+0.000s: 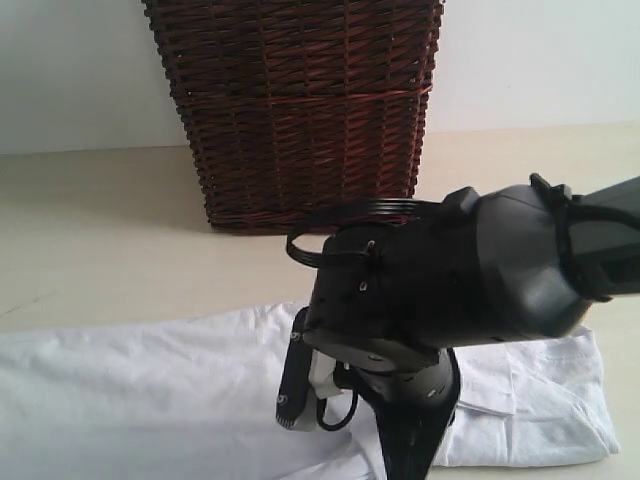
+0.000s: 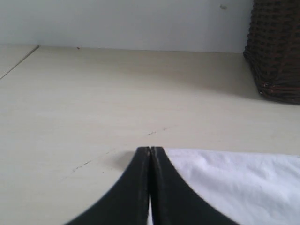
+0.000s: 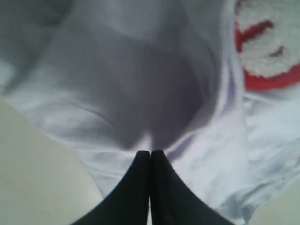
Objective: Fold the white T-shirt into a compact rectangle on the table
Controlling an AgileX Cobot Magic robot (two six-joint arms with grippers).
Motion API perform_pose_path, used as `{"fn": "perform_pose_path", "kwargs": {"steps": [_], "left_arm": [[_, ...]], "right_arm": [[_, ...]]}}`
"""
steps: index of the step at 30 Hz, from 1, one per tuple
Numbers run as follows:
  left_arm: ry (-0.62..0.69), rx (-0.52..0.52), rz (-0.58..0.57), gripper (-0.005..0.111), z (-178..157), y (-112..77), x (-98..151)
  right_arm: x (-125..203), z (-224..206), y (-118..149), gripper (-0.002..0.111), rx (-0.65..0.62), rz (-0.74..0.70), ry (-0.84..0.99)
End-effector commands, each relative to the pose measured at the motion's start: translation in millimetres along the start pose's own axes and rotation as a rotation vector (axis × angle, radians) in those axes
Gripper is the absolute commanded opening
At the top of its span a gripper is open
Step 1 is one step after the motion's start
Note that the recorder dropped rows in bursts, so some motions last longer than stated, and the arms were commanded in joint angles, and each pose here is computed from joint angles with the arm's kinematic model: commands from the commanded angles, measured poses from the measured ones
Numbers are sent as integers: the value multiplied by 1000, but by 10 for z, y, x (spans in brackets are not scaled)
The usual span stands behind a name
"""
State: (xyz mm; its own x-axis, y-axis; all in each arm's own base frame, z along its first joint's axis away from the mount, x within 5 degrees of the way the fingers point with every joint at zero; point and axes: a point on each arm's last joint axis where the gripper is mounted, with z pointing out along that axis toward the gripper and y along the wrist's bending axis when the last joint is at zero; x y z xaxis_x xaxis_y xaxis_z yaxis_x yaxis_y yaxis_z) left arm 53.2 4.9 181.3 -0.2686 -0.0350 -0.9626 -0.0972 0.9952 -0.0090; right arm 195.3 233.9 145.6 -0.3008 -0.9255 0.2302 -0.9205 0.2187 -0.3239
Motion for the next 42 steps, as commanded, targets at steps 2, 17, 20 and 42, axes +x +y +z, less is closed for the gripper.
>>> {"fn": "perform_pose_path", "kwargs": {"steps": [2,17,20,42], "left_arm": [[-10,0,0,0,-1,0,-1],[-10,0,0,0,-1,0,-1],[-10,0,0,0,-1,0,-1],[-10,0,0,0,-1,0,-1]], "right_arm": [[-85,-21,79,0,-89,-50,-93],[37,200,-754,0,251,187,-49],[61,124,-736,0,198,172,-44],[140,293,-748,38,331,258,16]]}}
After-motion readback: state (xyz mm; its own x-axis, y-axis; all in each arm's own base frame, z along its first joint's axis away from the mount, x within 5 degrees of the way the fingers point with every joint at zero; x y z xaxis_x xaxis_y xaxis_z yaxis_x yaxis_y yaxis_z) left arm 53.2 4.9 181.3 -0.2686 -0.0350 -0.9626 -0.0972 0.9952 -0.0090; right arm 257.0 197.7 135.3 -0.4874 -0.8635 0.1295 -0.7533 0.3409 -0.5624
